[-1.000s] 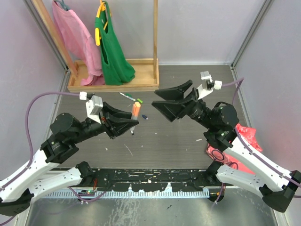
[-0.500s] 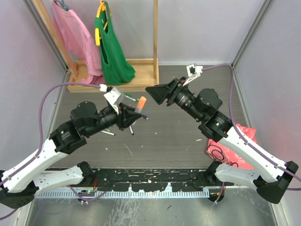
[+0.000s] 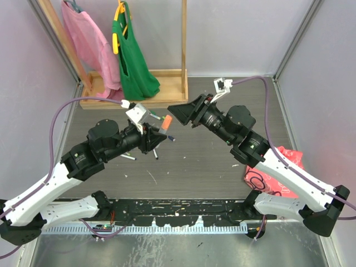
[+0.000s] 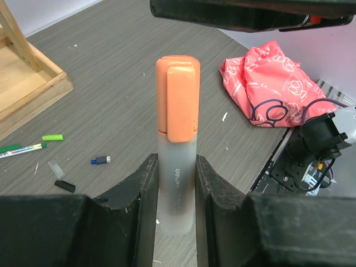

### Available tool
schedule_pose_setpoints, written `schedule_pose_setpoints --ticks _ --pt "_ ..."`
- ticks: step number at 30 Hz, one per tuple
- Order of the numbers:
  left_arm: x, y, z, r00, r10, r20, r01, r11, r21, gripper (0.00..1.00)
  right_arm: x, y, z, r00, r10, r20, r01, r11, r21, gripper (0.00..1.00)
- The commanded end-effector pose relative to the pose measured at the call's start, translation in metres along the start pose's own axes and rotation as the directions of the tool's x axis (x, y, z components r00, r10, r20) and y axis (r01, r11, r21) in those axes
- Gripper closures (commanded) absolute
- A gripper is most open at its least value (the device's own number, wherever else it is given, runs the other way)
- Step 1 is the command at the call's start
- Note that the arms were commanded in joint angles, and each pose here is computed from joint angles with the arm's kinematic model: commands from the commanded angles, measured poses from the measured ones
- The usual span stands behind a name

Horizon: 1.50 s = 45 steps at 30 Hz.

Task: Insert the pens into the pen caps
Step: Press the pen cap onto the pen.

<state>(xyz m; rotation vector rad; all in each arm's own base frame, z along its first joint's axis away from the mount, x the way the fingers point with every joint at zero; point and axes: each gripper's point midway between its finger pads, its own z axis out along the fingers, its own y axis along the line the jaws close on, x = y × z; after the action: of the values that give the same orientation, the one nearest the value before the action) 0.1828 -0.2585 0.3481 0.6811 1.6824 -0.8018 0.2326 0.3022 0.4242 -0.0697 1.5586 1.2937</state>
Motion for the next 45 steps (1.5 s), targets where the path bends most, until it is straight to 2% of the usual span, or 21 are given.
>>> schedule_pose_setpoints --ticks 1,10,17,22,30,45 --pt "-0.024 -0.001 -0.003 0.998 0.003 0.069 -0.003 1.000 -0.004 1.00 -0.001 0.008 0.006 0.999 0.021 0.031 -0.021 1.000 -0.017 0.45" --pt "-0.025 -0.001 -0.002 0.997 0.002 0.074 -0.001 1.000 -0.005 1.00 0.014 0.006 0.008 1.000 0.020 -0.001 -0.020 1.000 0.000 0.53" --pt "-0.033 -0.001 -0.001 0.995 0.001 0.099 -0.001 1.000 -0.007 1.00 0.024 0.003 0.007 1.000 0.020 -0.024 -0.020 1.000 0.020 0.69" --pt "-0.043 -0.001 0.000 0.992 0.005 0.123 -0.003 1.000 -0.010 1.00 0.034 0.002 0.006 0.999 0.024 -0.043 -0.023 0.999 0.027 0.75" --pt "-0.083 0.002 -0.007 0.971 0.012 0.238 -0.002 0.999 -0.045 1.00 0.046 -0.006 0.002 0.998 0.023 -0.059 -0.019 0.997 0.072 1.00" --pt "-0.139 -0.001 -0.030 0.915 0.013 0.403 0.009 0.999 -0.052 1.00 0.119 -0.033 -0.004 0.969 0.007 -0.247 0.037 0.984 0.173 1.00"
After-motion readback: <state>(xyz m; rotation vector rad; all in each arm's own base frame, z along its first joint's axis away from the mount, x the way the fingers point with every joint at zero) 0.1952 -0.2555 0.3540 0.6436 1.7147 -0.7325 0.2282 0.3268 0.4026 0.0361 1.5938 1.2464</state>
